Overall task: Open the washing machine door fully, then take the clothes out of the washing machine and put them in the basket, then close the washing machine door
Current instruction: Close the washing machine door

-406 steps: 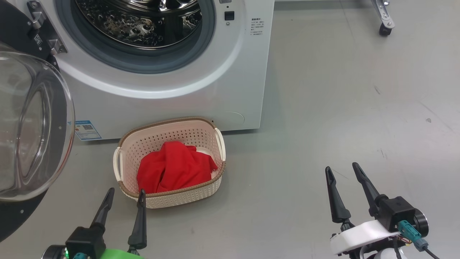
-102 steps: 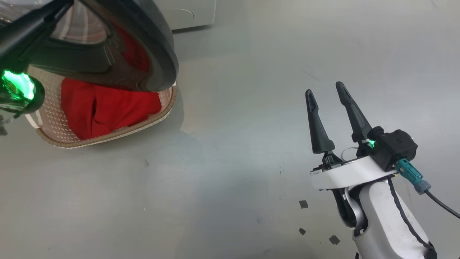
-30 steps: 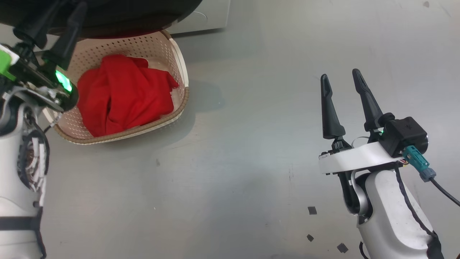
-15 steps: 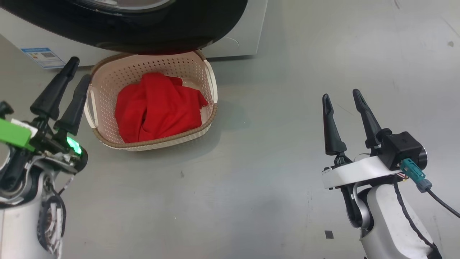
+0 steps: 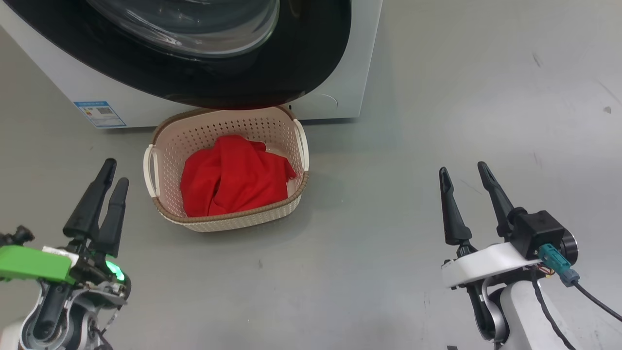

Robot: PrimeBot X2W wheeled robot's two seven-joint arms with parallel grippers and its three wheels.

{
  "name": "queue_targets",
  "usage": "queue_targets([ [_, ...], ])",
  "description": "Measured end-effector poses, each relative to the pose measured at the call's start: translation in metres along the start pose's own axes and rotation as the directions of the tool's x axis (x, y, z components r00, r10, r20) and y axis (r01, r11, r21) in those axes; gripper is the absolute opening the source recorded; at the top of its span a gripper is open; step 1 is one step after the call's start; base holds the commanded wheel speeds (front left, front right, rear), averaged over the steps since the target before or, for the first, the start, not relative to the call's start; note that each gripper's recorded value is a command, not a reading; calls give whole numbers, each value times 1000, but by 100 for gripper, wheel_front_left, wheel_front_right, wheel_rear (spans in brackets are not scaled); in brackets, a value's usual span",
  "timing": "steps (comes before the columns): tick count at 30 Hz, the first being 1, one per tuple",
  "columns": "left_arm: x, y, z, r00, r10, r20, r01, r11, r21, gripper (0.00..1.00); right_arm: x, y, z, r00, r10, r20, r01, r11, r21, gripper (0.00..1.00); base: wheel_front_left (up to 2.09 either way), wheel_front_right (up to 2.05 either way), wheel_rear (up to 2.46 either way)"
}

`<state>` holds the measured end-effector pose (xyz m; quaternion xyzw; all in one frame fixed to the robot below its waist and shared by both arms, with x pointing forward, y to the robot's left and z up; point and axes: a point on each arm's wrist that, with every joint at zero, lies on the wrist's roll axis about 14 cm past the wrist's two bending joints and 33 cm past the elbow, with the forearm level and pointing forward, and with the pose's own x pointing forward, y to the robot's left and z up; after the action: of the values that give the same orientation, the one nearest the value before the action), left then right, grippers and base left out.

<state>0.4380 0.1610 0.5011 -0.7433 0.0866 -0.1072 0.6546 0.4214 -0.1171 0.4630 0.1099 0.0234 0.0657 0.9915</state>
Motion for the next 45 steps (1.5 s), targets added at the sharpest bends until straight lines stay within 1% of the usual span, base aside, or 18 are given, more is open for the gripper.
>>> queue_targets([
  [5,-23,-8,7,998,1,68,-7,997,77,100,-12,3,1,1000,5,-2,-5,1000,-5,100,0,0,0],
  [7,-30,-14,10,995,-1,99,-13,989,148,100,-16,5,2,1000,8,0,-8,1000,-4,100,0,0,0],
  [9,-36,-21,10,993,-1,115,-30,964,265,100,-20,7,4,1000,18,2,-18,1000,-2,100,0,0,0],
  [11,-43,-28,16,988,-10,154,-48,929,368,100,-22,9,6,1000,22,9,-22,1000,-3,100,0,0,0],
  [12,-46,-32,18,986,-18,166,-55,903,426,100,-23,10,8,1000,24,14,-24,1000,-6,100,0,0,0],
  [15,-55,-47,31,970,-66,236,-87,806,585,100,-25,11,11,999,29,23,-29,1000,-11,100,0,0,0],
  [16,-57,-52,33,965,-84,249,-97,767,634,100,-27,11,13,999,28,27,-27,1000,-12,100,0,0,0],
  [20,-64,-65,36,951,-150,269,-133,586,799,100,-29,9,17,999,24,38,-24,1000,-15,100,0,0,0],
  [21,-66,-67,35,950,-163,268,-138,548,825,100,-30,9,18,999,24,41,-24,1000,-17,100,0,0,0],
  [22,-68,-67,32,952,-167,256,-143,499,855,100,-31,10,19,999,25,45,-24,1000,-20,100,0,0,0],
  [23,-70,-65,29,957,-163,239,-147,436,888,100,-32,10,20,999,25,49,-24,1000,-20,100,0,0,0],
  [25,-75,-62,29,959,-162,233,-163,358,919,100,-34,10,22,998,24,53,-23,999,-23,100,0,0,0],
  [26,-78,-58,26,964,-150,218,-164,307,937,100,-36,10,22,998,24,55,-23,999,-26,100,0,0,0],
  [29,-83,-50,19,971,-130,199,-169,209,963,100,-40,10,25,998,26,61,-24,999,-30,100,0,0,0],
  [32,-88,-39,13,974,-100,205,-188,153,970,100,-47,10,24,998,26,58,-24,999,-35,100,0,0,0],
  [35,-93,-27,7,976,-60,209,-201,118,973,100,-55,7,20,999,16,46,-14,999,-35,100,0,0,0],
  [38,-99,-15,0,977,-24,211,-208,108,972,100,-63,6,16,999,6,34,-5,999,-34,100,0,0,0],
  [45,-105,-3,-7,973,7,231,-231,73,970,100,-71,3,11,1000,-5,19,6,999,-40,100,0,0,0],
])
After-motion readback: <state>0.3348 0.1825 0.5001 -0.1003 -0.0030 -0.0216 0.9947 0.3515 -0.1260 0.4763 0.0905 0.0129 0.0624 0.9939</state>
